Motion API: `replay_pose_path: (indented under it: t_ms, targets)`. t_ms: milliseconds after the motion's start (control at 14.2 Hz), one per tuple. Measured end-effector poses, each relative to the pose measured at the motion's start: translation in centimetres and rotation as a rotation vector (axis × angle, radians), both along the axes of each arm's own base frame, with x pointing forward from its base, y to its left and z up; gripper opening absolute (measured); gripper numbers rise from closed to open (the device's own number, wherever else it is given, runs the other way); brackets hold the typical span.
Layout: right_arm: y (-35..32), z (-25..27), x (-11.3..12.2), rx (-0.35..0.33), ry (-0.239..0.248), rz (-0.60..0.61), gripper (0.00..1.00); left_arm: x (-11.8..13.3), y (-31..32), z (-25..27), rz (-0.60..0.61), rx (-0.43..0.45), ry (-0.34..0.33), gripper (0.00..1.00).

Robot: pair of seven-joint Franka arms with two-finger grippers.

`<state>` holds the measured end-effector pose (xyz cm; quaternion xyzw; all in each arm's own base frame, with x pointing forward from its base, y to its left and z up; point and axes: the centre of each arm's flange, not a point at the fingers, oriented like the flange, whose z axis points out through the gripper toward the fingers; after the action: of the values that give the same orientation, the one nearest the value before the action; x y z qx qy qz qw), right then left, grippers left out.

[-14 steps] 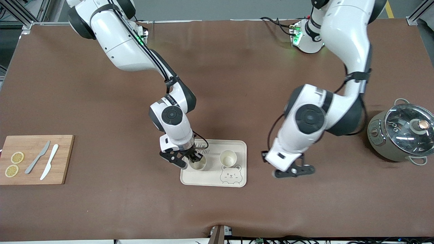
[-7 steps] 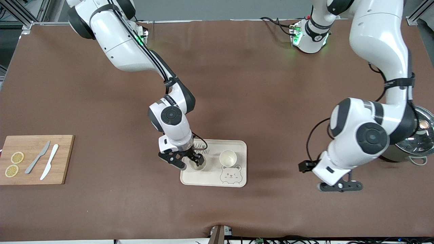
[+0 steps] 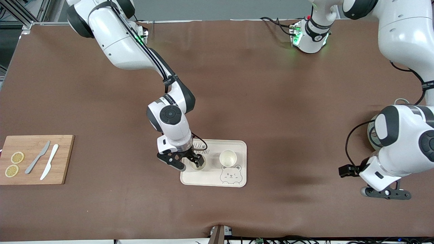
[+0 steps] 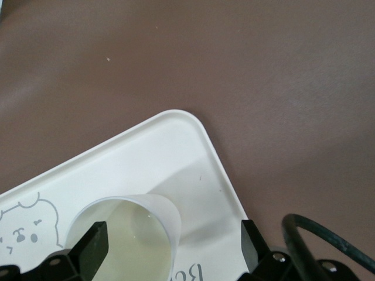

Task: Place white IKEA cup upright on tray with both arms
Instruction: 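Open the right gripper and lift it away while the left gripper withdraws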

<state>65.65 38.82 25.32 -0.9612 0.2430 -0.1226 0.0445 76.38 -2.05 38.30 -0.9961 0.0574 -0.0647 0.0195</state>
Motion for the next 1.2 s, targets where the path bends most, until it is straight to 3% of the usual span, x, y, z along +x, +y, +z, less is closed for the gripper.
replay_pose_path:
  t_ms: [495, 777, 1201]
  targets:
    - [-1.5, 10.7, -1.2, -0.069, 0.081, 0.036, 1.0, 0.0, 5.9, -7.2, -0.033, 0.004, -0.085, 1.0]
    - [-5.7, 17.3, -1.3, -0.065, 0.139, 0.078, 1.0, -0.5, 5.2, -8.9, -0.031, -0.02, -0.099, 1.0]
    - [-15.5, 22.7, -0.5, -0.05, 0.256, 0.163, 1.0, -1.3, 1.1, -9.0, -0.003, -0.049, -0.09, 1.0]
